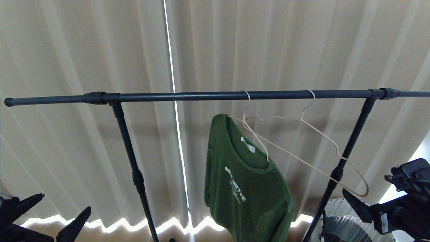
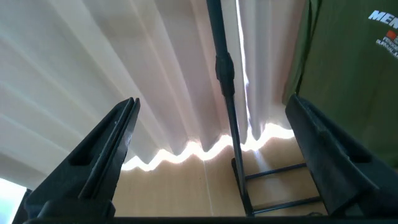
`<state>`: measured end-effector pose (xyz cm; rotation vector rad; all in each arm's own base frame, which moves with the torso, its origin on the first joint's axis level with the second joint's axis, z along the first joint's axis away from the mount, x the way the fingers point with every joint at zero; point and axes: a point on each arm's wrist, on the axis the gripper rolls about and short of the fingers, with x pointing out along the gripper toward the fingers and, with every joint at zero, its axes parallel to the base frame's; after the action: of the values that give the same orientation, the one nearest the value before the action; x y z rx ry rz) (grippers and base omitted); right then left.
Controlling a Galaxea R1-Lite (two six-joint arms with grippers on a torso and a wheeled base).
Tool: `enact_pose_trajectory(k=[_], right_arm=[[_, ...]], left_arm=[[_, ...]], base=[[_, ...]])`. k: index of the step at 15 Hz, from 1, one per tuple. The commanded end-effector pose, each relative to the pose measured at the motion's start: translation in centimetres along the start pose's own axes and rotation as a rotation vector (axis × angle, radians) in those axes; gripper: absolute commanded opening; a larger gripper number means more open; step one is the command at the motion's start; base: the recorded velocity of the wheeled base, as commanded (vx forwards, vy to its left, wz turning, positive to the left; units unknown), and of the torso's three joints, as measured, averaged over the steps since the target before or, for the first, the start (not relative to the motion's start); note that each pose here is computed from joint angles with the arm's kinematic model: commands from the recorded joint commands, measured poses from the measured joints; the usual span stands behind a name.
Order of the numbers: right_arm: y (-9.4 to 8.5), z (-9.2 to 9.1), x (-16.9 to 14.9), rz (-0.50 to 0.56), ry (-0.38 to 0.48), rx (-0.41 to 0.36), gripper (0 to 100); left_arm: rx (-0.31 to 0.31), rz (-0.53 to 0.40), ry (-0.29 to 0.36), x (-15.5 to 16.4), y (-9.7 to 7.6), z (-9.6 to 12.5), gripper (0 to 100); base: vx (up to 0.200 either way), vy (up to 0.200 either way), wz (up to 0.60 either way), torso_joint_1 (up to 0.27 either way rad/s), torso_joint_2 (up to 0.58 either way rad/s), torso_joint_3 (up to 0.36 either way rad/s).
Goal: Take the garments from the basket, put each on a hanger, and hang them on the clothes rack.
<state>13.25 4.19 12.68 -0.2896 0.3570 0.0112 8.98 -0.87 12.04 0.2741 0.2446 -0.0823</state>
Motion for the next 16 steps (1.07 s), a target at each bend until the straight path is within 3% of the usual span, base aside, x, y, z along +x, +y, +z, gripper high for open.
enact_pose_trajectory(k=[1,4,10,12,16], right_arm=[[-0.1,-1.0,-0.3,-0.004,0.026,-0.005,100],[-0.1,-1.7,-0.5,-0.004,0.043,-0.014,100],[-0.2,-2.2,-0.7,-0.005,0.056,-0.054,100],[-0.1,-2.7,-0.8,-0.004,0.071,-0.085,100],[-0.3,-2.7,-1.3,-0.009,0.049,-0.089,100]], left_arm=[[-0.001,0.002,-0.001,0.0,0.0,0.0,100],[-0.004,0.021,-0.007,-0.5,0.2,-0.1,100],[-0.003,-0.018,0.087,-3.6,0.4,0.5,100],[-0.007,-0.072,0.067,-3.9,0.3,0.6,100],[-0.003,-0.073,0.049,-4.0,0.3,0.6,100]], base=[[0.000,0.000,0.00,0.000,0.00,0.000],[0.000,0.000,0.00,0.000,0.00,0.000],[0.000,0.000,0.00,0.000,0.00,0.000],[0.000,0.000,0.00,0.000,0.00,0.000],[0.000,0.000,0.00,0.000,0.00,0.000]])
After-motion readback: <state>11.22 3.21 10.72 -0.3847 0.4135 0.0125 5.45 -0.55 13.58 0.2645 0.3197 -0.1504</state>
